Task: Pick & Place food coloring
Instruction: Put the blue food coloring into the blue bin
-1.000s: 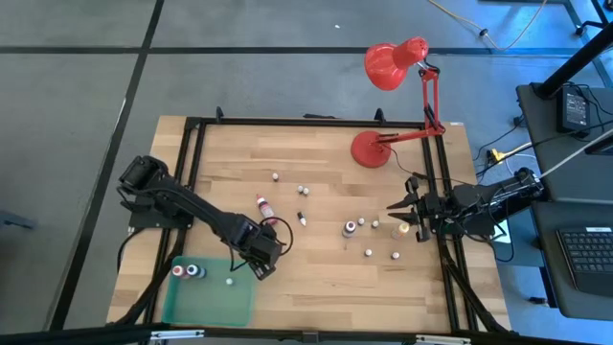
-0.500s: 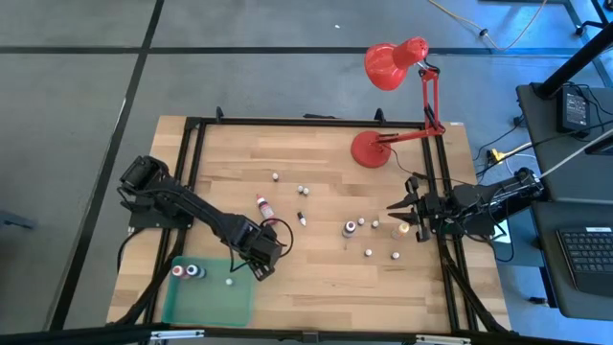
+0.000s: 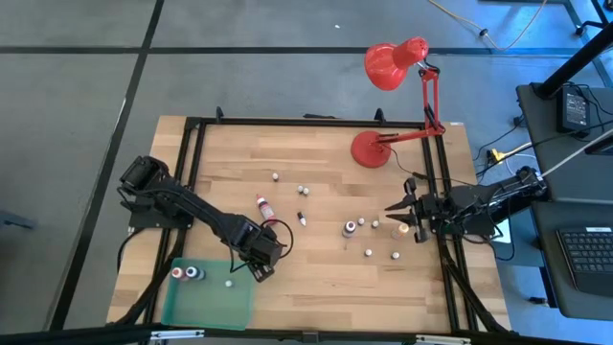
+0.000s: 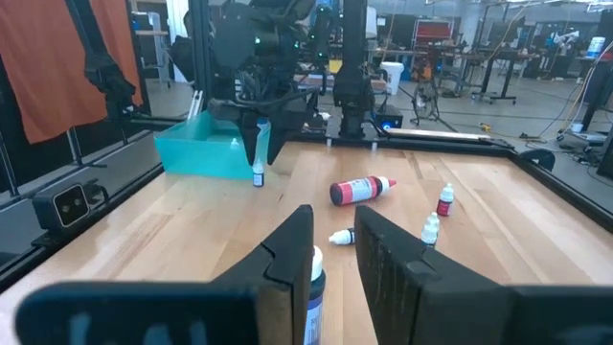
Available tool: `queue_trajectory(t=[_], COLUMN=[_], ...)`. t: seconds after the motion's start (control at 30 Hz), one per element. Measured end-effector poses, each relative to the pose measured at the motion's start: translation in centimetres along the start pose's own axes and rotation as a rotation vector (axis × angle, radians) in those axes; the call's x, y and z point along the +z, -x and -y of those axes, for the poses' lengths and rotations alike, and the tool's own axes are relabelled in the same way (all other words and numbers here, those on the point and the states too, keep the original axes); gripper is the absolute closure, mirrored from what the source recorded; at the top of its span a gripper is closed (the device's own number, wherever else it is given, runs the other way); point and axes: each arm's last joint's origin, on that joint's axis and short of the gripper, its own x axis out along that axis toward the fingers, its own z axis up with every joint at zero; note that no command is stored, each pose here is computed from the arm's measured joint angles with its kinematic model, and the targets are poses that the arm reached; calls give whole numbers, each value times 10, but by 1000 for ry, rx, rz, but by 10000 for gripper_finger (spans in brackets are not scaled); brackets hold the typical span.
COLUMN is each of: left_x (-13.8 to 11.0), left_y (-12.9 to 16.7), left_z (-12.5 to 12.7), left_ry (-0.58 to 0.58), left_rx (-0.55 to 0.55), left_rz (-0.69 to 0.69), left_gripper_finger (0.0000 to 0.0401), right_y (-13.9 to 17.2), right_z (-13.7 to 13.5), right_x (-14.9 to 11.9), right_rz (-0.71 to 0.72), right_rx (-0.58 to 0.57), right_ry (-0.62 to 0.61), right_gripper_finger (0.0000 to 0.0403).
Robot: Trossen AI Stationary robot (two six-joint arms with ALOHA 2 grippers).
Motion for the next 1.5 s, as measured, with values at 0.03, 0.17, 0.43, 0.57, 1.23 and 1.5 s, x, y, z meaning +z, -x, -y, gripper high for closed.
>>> queue_trajectory(t=[0.03,0.17,0.43,0.57,1.23,1.5], left_x=[0,0,0,0,0,0], left_y=[0,0,0,0,1,1], left_z=[0,0,0,0,0,0], left_ry=[-1,-1,-1,-1,-34,-7], left_rx=[0,2,5,6,6,3], left_rz=[0,-1,4,5,13,19], left_gripper_finger=[247,248,284,309,362,353], right_y=[0,-1,-1,-1,-1,-1], right_z=[0,0,0,0,0,0], right_x=[0,-1,-2,-2,-2,-2], right_rz=[-4,-17,-21,-21,-21,-21], right_rx=[0,0,0,1,1,1], right_ry=[1,3,3,3,3,3], right_gripper_finger=[319,319,319,319,319,319])
